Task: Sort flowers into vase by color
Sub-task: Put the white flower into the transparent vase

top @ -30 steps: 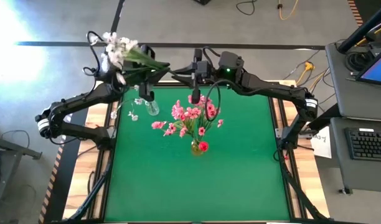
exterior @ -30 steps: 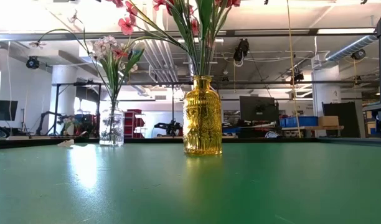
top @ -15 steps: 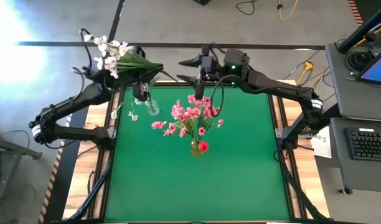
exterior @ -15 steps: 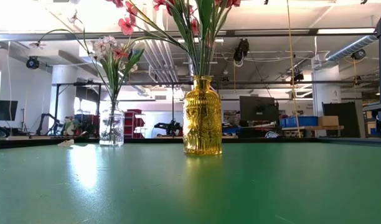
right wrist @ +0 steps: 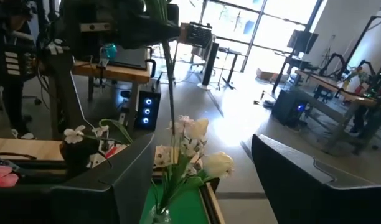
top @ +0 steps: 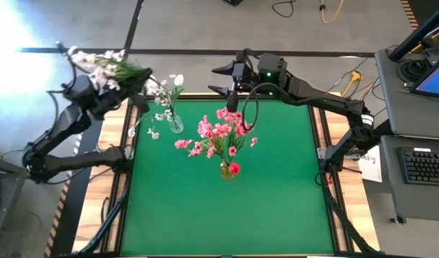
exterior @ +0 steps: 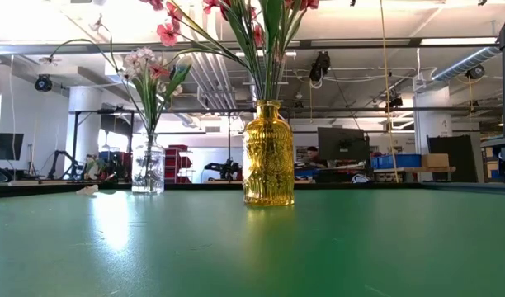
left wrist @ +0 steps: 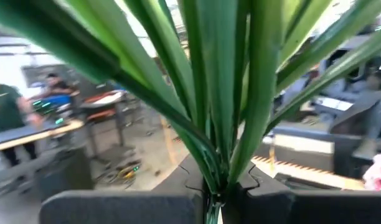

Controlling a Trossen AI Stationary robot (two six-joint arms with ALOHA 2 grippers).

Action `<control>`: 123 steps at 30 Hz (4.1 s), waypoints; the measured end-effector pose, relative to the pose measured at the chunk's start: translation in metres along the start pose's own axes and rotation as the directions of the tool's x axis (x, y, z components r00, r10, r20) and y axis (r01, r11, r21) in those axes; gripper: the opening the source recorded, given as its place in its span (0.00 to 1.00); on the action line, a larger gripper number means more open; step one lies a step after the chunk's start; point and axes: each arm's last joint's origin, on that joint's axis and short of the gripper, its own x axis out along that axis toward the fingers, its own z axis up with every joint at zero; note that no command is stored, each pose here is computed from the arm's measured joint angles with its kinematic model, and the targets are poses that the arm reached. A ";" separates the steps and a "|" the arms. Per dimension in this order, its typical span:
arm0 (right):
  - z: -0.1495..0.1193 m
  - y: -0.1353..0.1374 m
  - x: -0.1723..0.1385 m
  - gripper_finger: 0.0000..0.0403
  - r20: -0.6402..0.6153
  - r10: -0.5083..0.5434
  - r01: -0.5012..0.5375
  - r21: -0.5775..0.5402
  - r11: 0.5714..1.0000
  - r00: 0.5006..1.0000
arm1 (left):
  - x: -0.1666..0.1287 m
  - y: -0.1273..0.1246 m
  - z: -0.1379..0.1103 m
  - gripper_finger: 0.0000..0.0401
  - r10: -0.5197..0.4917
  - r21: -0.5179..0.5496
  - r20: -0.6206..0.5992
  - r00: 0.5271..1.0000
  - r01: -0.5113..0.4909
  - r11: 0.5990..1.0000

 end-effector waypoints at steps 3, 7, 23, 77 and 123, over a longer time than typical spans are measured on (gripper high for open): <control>0.000 0.000 0.000 0.65 -0.001 0.000 0.000 -0.001 1.000 1.000 | -0.018 0.004 -0.001 0.00 0.065 0.007 -0.040 0.997 -0.065 0.998; 0.000 0.000 0.000 0.64 -0.005 0.002 -0.002 -0.003 1.000 1.000 | -0.031 0.007 0.002 0.00 0.083 -0.004 -0.031 0.996 -0.083 0.997; -0.005 0.001 0.000 0.65 -0.047 0.013 -0.014 -0.017 1.000 0.999 | -0.064 0.014 0.019 0.00 0.081 -0.092 -0.229 0.970 -0.104 0.990; -0.016 0.004 0.002 0.67 -0.100 0.030 -0.031 -0.011 0.999 0.995 | -0.022 -0.011 -0.157 0.00 0.267 -0.169 -0.220 0.938 -0.306 0.937; -0.016 0.004 0.002 0.66 -0.100 0.030 -0.031 -0.010 0.999 0.994 | 0.021 -0.016 -0.152 0.00 0.212 -0.020 -0.410 0.887 -0.241 0.970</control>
